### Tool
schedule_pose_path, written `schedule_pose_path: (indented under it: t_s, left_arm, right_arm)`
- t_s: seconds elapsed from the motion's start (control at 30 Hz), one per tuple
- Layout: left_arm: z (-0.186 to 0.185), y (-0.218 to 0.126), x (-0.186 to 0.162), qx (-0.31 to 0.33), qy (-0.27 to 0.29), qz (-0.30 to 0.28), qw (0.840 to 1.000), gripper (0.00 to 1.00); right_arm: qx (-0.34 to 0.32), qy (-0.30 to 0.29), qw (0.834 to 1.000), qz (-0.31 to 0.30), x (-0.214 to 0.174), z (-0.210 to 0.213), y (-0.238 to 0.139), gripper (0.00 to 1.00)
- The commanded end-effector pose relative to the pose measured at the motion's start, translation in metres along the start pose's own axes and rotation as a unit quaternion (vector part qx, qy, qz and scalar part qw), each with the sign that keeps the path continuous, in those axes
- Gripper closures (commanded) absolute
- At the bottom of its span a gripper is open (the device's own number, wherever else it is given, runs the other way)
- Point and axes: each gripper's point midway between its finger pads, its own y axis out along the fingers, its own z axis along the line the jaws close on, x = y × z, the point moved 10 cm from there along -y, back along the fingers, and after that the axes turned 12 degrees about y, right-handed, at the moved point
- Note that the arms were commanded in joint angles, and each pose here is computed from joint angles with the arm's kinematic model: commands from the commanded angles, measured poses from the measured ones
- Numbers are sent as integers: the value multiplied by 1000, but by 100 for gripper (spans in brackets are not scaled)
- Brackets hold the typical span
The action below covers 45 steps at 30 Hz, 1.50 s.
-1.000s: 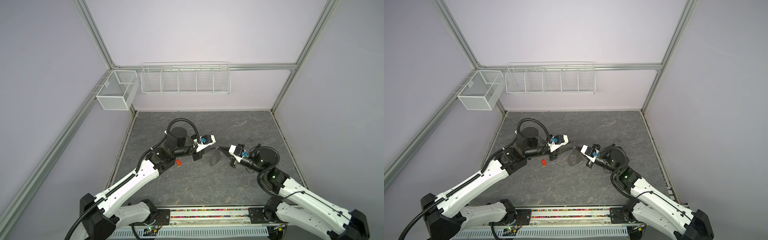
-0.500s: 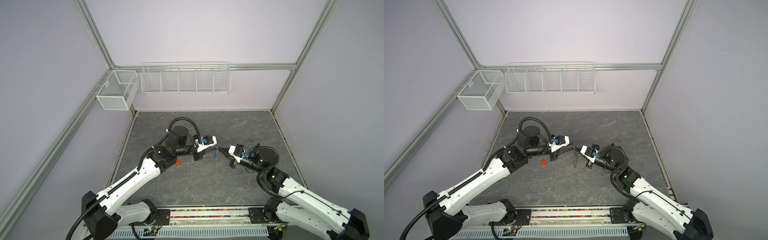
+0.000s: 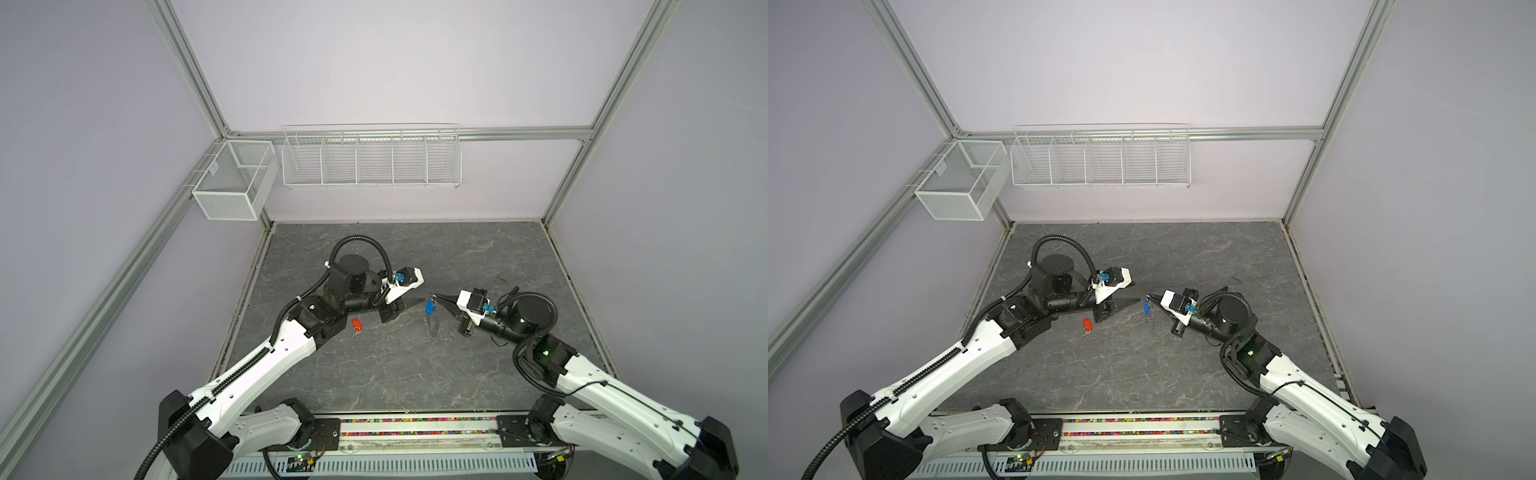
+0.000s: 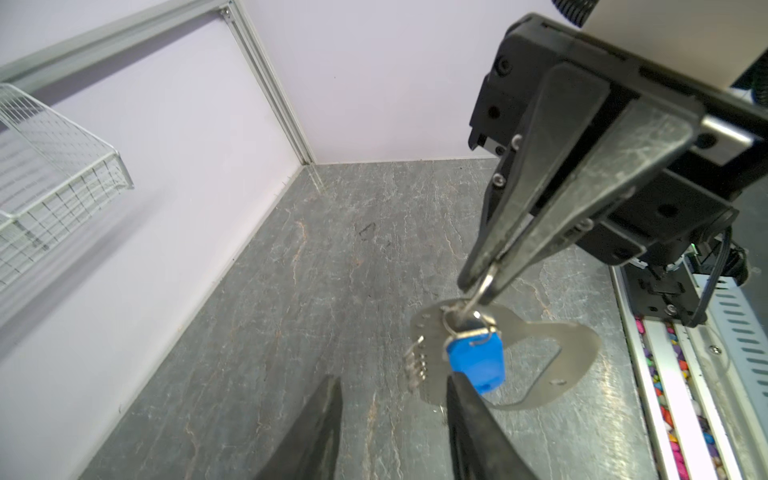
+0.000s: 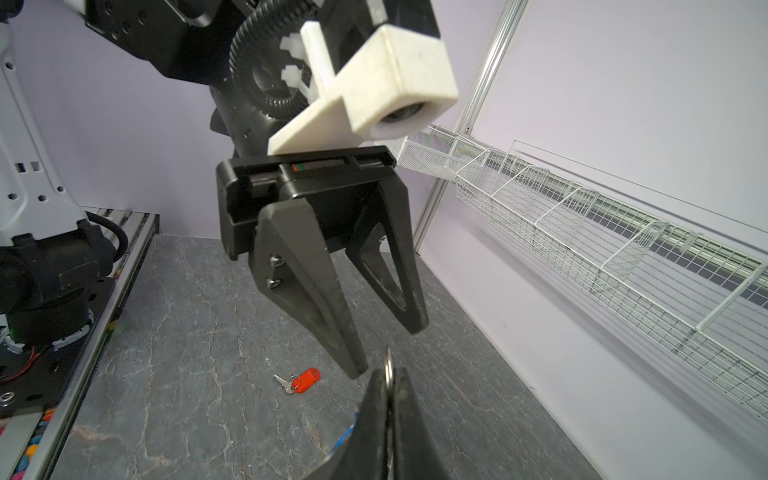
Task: Put the keys on the keyring
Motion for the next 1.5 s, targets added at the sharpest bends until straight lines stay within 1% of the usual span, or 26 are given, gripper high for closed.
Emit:
schedule_pose_path:
  t_s: [0.0, 0.13, 0.43, 0.57, 0.8, 0.93, 1.07, 1.13, 1.17, 1.37, 1.47]
  left_arm:
    - [-7, -1, -3, -12, -26, -25, 999, 57]
    - [-12, 7, -9, -37, -41, -55, 997, 57]
    - [-12, 21, -10, -77, -55, -94, 991, 59]
    - [-13, 26, -12, -91, -60, -95, 989, 60]
    - [-12, 32, -15, -103, -71, -87, 988, 66]
    - [-12, 33, -17, -107, -74, -83, 988, 77]
    - [-11, 31, -14, -103, -66, -82, 989, 91]
    - [-11, 29, -12, -104, -57, -70, 990, 98]
    - [-10, 27, -11, -108, -52, -61, 991, 100]
    - [-6, 18, -4, -132, -26, 30, 990, 100]
    - [-2, 15, 2, -133, -10, 61, 989, 100]
  right_arm:
    - [2, -1, 1000, -20, 7, -2, 0, 93]
    - [5, -2, 1000, -20, 7, -2, 1, 93]
    - [12, 1, 1000, -21, 8, -1, 2, 93]
    - [13, 1, 1000, -23, 8, -1, 3, 93]
    - [6, -1, 1000, -24, 8, -2, 3, 93]
    - [3, -3, 1000, -21, 7, -2, 2, 93]
    - [4, 0, 1000, -11, 2, -1, 2, 93]
    - [3, 1, 1000, -2, -2, -1, 1, 93]
    - [-3, 2, 1000, 4, -4, -2, 1, 93]
    - [-18, 11, 1000, 22, -18, -4, -3, 92]
    - [-12, 23, 999, 29, -24, -4, -2, 89]
